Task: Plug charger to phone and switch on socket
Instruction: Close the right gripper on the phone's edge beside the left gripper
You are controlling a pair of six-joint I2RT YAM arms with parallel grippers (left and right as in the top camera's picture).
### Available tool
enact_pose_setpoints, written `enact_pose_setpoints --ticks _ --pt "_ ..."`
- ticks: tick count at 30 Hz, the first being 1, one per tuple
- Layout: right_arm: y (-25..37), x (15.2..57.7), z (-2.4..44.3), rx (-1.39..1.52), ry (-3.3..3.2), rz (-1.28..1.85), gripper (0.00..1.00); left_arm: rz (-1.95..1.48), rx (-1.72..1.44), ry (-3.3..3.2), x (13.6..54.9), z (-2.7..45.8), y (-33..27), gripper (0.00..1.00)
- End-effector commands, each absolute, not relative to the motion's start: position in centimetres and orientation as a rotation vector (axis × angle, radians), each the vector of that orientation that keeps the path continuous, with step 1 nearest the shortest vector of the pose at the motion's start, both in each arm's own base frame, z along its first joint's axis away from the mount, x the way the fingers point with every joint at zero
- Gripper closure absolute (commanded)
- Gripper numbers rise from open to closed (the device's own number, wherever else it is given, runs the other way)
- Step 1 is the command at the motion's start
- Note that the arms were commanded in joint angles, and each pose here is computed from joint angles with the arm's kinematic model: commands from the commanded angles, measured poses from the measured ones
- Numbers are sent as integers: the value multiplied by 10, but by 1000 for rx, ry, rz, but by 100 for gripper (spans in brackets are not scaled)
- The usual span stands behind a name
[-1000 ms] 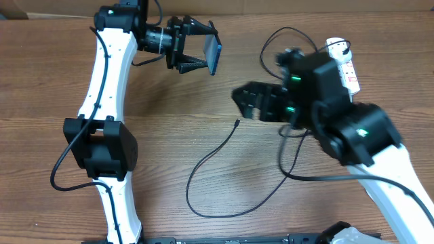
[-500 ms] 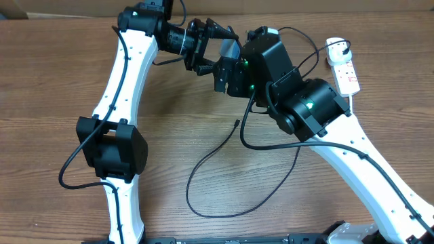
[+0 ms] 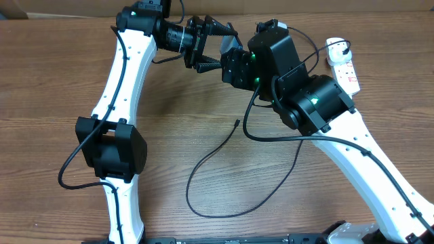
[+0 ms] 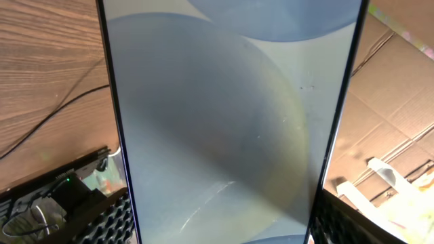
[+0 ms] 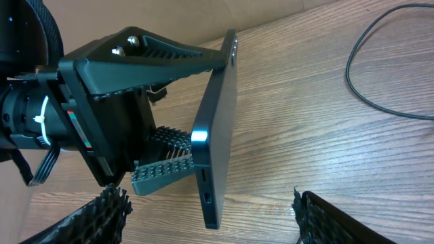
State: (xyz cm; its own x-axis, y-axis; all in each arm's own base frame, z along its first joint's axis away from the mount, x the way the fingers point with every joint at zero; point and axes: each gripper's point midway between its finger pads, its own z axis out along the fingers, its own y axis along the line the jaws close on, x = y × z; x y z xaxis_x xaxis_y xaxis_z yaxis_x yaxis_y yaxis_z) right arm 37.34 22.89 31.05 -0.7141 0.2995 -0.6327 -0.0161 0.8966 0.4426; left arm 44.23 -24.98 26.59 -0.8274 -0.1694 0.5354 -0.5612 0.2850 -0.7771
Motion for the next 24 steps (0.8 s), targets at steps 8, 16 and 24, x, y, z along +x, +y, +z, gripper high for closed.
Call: enact_pose_setpoints --ticks 8,16,24 --pt "232 388 323 162 2245 537 34 1608 627 -2151 431 297 -250 29" --pt "225 396 315 193 2245 464 38 1590 656 -2134 431 296 -251 28" --pt "230 405 292 193 2287 420 37 1568 650 -2170 429 292 -259 28"
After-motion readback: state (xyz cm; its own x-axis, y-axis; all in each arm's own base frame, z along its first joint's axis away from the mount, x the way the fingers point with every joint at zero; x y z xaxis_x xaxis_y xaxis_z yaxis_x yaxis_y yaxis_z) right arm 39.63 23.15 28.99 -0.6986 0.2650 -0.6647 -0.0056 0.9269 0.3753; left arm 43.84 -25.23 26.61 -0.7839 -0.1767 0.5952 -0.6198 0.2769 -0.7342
